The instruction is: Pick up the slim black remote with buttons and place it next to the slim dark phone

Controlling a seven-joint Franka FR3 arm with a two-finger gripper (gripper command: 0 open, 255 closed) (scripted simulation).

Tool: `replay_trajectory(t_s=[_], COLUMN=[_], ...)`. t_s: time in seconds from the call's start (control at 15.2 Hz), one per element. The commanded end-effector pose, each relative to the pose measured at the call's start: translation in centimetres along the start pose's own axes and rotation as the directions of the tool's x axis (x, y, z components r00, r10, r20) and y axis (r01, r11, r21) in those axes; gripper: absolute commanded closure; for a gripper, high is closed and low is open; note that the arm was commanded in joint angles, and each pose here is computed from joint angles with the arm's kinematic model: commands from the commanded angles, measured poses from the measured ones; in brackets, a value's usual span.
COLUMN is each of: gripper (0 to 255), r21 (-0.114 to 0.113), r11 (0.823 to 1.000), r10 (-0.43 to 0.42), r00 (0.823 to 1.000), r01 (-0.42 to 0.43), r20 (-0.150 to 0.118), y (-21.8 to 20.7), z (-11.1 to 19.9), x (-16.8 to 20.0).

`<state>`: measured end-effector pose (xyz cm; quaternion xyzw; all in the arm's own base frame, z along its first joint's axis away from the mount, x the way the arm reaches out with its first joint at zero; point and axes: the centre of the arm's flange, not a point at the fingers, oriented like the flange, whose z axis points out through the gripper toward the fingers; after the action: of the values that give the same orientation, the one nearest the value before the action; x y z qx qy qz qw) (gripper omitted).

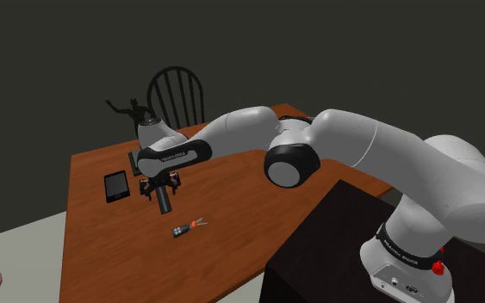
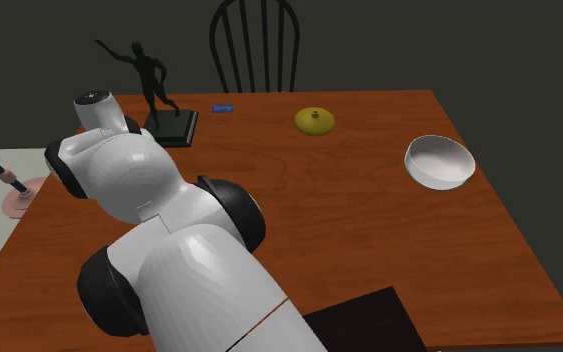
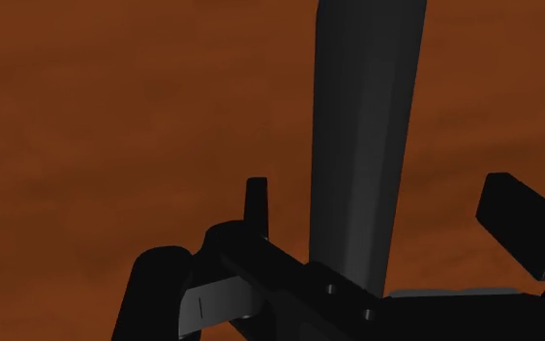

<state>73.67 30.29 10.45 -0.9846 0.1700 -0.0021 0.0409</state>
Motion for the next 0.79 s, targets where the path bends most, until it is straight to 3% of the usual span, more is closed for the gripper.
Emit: replay_trajectory(t_s=[0.0, 0.2, 0.73], gripper=[0, 0, 0], r21=[0.000, 0.000, 0.000], r11=[1.000, 1.000, 1.000], r10=[0.000, 0.000, 0.000], r00=[1.000, 1.000, 1.000], r01=[0.000, 0.000, 0.000], r20=[0.000, 0.000, 0.000], y=[0.0, 0.0, 0.0], z=[-1.3, -5.0, -5.0], x=[0.0, 0.0, 0.0])
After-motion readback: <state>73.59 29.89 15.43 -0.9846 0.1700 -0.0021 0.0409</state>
